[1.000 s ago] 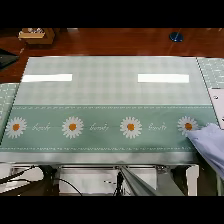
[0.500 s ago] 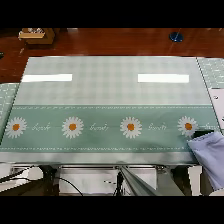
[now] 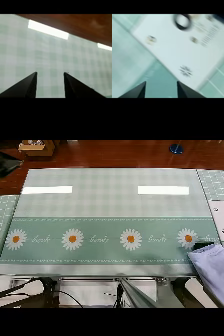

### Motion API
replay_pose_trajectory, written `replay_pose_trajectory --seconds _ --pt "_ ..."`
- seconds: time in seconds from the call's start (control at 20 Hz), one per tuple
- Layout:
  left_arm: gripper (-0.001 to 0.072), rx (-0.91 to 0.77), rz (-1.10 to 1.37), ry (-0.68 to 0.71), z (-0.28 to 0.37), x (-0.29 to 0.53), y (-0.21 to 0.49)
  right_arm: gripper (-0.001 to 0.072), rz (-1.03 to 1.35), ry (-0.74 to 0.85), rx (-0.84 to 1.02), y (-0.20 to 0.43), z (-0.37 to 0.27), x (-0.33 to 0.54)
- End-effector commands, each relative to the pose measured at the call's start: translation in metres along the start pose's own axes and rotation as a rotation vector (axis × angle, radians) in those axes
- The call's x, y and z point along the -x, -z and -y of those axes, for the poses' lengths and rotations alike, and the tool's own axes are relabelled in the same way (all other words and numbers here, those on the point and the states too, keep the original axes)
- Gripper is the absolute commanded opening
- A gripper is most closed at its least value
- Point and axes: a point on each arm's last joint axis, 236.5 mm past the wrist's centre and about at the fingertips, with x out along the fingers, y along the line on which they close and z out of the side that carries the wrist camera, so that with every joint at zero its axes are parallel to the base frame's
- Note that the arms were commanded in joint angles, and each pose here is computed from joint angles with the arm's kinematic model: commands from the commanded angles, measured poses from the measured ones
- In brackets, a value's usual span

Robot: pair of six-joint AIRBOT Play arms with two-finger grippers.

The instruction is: Fold the shirts.

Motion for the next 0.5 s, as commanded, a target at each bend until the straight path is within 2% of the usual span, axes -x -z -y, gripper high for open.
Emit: replay_pose_trajectory --seconds 0.0,0.1,0.2,0.3,0.35,0.4,0.45 --pt "0.0413 -0.163 -0.296 -0.147 0.012 -0.034 0.072 0.0452 -0.158 -0.445 0.203 0.004 -0.199 -0.020" --pt "0.0413 -0.260 -0.525 -0.319 0.007 -0.034 0.124 0.0452 -0.437 -0.446 0.417 0.087 -0.238 -0.036" --pt "0.0414 -0.368 -0.656 -0.443 0.012 -0.030 0.152 0.0452 -0.664 -0.302 0.662 0.153 -0.227 -0.041" --pt "0.0415 -0.432 -0.685 -0.463 0.032 -0.038 0.166 0.0452 -0.761 -0.106 0.892 0.177 -0.202 -0.040" --pt "0.0415 -0.444 -0.693 -0.452 0.042 -0.043 0.173 0.0452 -0.743 -0.055 0.936 0.177 -0.202 -0.039" --pt "0.0444 -0.437 -0.698 -0.450 0.049 -0.046 0.179 0.0452 -0.727 -0.051 0.957 0.178 -0.208 -0.038" --pt "0.0592 -0.415 -0.699 -0.456 0.053 -0.047 0.183 0.0452 -0.726 -0.056 0.972 0.181 -0.212 -0.037"
